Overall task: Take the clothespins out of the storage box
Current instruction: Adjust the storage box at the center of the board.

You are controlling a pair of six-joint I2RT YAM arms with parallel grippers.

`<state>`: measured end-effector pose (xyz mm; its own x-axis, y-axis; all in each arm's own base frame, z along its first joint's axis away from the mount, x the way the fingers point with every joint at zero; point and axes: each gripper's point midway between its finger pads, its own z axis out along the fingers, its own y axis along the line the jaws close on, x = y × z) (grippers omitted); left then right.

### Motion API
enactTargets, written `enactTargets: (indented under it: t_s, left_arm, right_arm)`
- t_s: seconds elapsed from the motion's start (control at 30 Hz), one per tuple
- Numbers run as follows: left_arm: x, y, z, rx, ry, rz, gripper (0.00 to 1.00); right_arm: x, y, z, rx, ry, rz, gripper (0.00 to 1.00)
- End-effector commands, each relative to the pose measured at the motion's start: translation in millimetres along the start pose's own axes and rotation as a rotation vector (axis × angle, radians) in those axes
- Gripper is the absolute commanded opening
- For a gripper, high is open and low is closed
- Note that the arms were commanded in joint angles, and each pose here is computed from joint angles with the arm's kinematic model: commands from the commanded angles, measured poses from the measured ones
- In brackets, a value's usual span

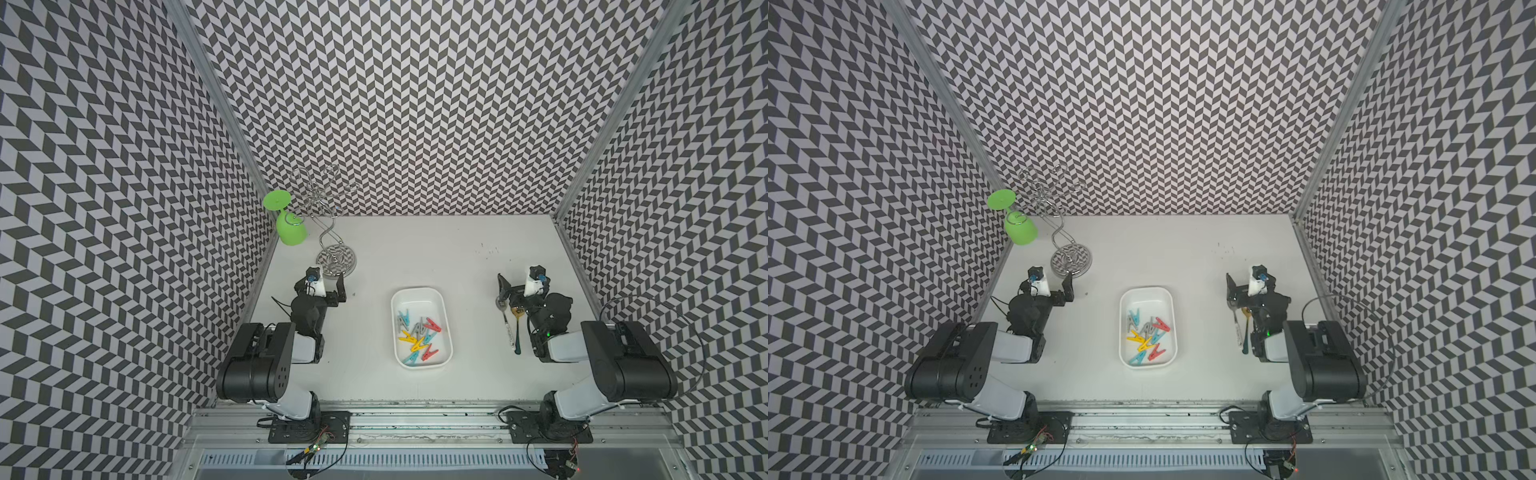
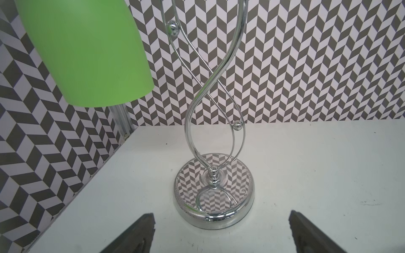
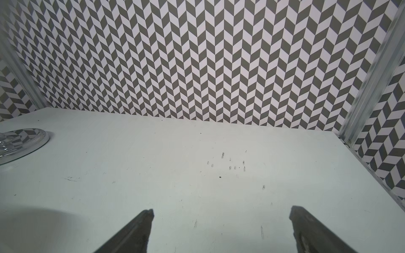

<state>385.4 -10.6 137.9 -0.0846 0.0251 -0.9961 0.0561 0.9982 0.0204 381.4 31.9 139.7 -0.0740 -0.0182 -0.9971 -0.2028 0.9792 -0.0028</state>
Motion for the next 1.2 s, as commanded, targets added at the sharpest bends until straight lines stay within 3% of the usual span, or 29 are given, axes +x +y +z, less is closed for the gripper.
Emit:
enactTargets:
  t_s: [0.0,1.17]
  left_arm:
    - [-6.2,0.1,0.6,0.003,-0.022,0.002,1.0]
    - [-6.0,0.4,0.4,0.004,-0.021,0.001,1.0]
  right_arm:
    - [-13.5,3.9,-2.1,-0.012,-0.054,-0.015,0.99]
    - [-16.6,4.3,-4.2,-0.011,-0.068,-0.022,0.99]
